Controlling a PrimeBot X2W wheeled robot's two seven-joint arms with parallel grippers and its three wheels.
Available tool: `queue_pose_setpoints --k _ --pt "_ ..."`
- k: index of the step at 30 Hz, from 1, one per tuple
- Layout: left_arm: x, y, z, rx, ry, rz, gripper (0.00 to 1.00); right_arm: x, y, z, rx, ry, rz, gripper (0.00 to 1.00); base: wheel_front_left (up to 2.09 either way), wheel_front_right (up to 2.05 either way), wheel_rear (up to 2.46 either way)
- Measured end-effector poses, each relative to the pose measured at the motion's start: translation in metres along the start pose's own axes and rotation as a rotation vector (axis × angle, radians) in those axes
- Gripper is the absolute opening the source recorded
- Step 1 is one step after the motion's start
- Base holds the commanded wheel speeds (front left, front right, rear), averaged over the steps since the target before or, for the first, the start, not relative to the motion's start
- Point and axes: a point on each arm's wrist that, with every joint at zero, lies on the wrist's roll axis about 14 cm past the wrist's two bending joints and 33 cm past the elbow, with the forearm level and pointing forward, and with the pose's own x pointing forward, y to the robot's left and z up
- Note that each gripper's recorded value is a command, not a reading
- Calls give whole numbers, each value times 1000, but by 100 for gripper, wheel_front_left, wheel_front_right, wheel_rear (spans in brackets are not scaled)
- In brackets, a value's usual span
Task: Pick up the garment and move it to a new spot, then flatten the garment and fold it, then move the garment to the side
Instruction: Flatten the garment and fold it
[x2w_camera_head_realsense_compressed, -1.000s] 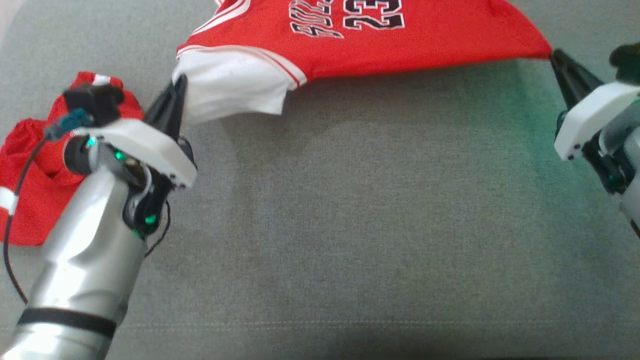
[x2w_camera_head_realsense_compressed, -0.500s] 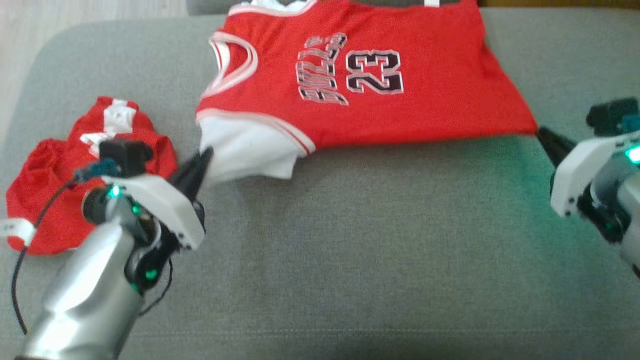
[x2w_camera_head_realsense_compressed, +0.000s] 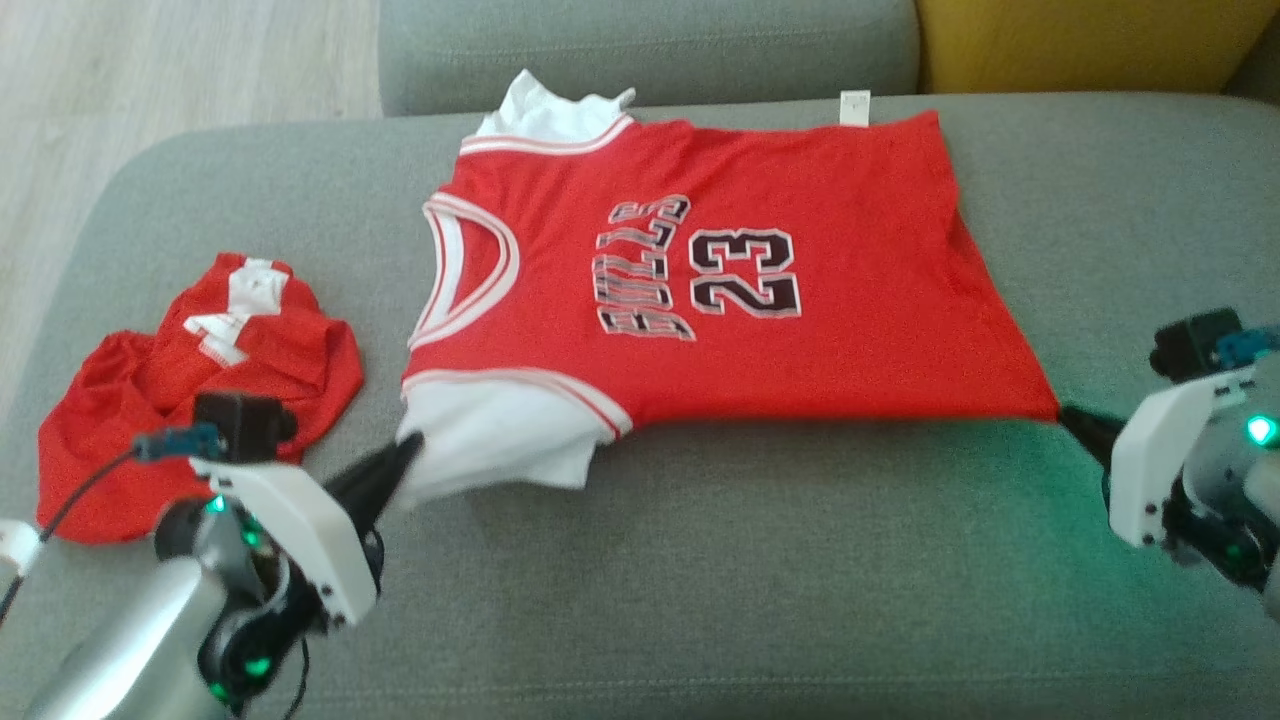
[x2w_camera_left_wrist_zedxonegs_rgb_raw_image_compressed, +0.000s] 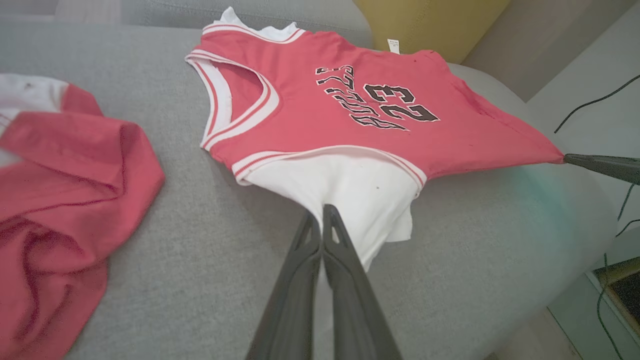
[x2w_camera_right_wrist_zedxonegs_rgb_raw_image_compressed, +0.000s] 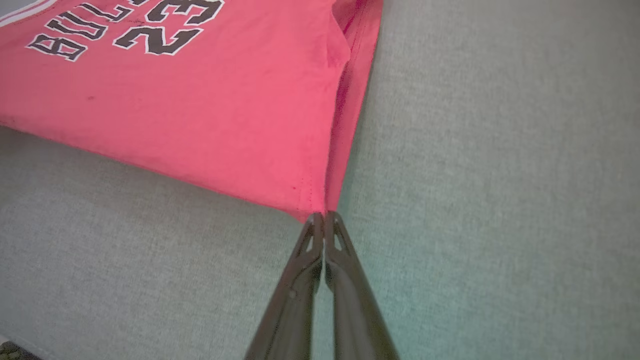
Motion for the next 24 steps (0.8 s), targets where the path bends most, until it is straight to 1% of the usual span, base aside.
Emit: queue_pose_setpoints --k 5,9,14,16,22,24 --pt "-16 -16 -16 -44 55 -49 0 -11 10 -24 47 72 37 0 0 0 0" --pt "-29 -20 -24 -56 92 -66 0 -20 14 -44 82 143 59 0 0 0 0" --pt "-40 -30 -27 -79 115 -97 0 -32 15 -54 89 191 74 0 0 0 0" --pt "-45 -31 -30 -94 132 -99 0 -36 16 -57 109 208 84 0 0 0 0" --pt "-62 -41 -47 -133 219 -137 0 -52 19 -86 163 295 108 0 0 0 0" --pt "-65 -44 -50 -151 232 -145 0 -55 19 -90 169 308 112 0 0 0 0"
